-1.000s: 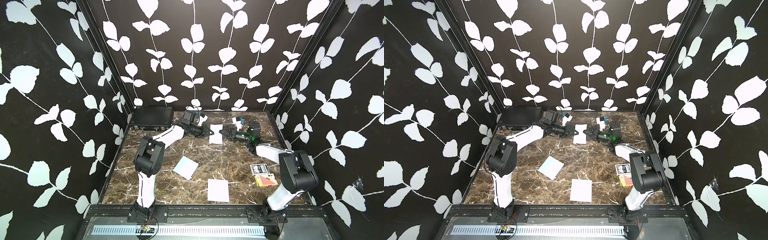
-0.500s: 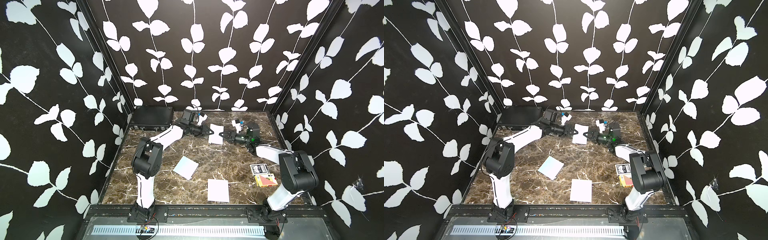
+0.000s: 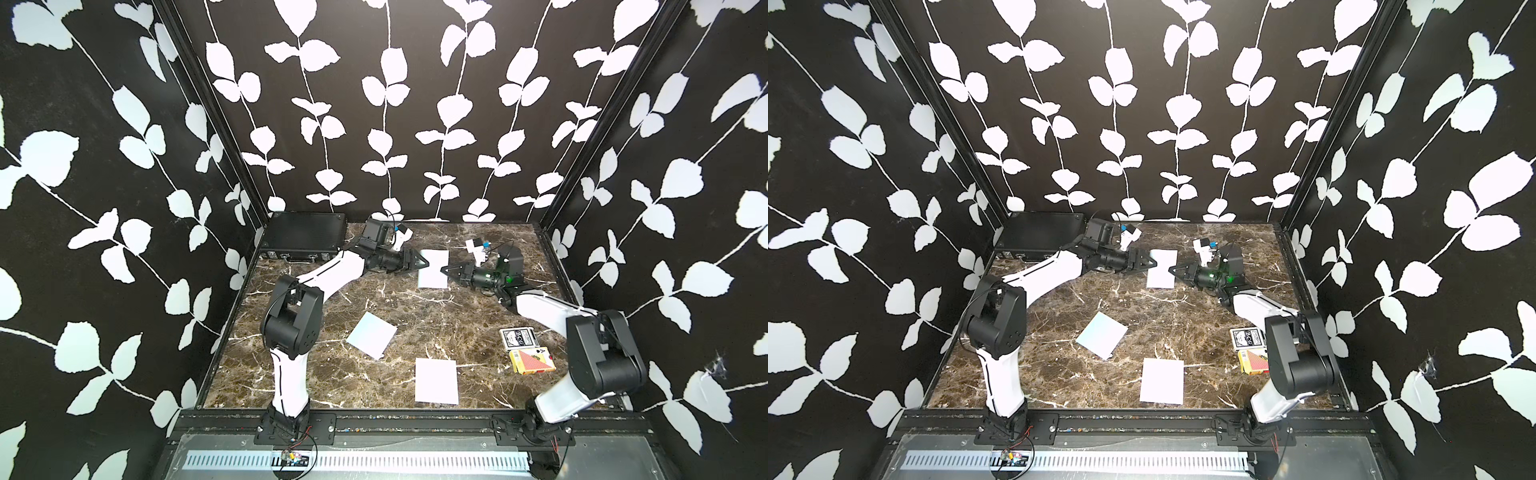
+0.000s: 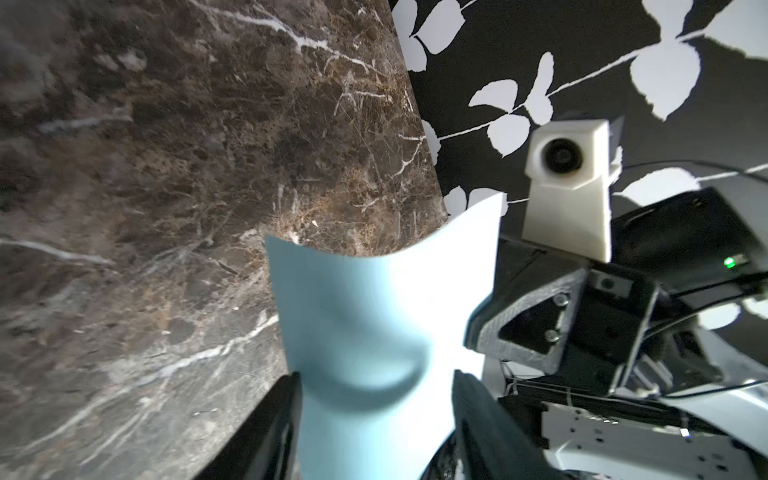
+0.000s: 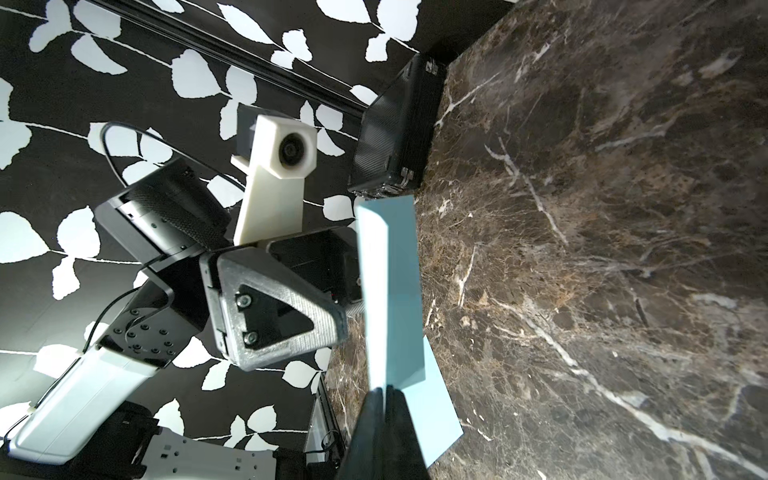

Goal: Fold the square paper along the opposite sides
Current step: Pick up the paper from the center of the board.

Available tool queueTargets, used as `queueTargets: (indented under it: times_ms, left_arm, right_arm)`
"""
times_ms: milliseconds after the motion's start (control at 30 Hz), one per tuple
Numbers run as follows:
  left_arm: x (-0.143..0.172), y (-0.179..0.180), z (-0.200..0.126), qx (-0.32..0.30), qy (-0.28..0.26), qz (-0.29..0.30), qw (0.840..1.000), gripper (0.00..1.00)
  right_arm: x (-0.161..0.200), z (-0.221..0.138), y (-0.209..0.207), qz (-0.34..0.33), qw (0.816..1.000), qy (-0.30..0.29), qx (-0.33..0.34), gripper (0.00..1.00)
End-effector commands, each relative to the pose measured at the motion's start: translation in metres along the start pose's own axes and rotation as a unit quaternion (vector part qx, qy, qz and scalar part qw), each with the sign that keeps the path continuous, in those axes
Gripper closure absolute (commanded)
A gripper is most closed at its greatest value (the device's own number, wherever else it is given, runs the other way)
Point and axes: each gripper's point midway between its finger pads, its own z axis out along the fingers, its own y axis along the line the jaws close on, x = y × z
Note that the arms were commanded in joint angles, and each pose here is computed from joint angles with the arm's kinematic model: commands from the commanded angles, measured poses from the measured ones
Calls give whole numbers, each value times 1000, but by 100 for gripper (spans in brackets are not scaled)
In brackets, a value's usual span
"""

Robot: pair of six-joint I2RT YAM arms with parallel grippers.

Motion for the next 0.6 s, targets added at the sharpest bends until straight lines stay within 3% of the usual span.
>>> queueTargets:
  times_ms: [0,200,400,567]
  left_arm:
    - [-18,-18,-38,1,-46,21,999,26]
    - [-21,-19,-52,15,-60,21,998,17]
    - [-22,-41,-51,101,-68,19,992,12]
    - [-23,-50,-53,124,-70,22,990,7]
  right_arm:
    - [-8,-5,27,-55,998,-10,-16,100]
    - [-15,-8,59,-86,995,-11,-45,100]
    - [-17,1,94,-95,990,-5,-105,100]
    - [-22,4,114,-92,983,-13,-157,100]
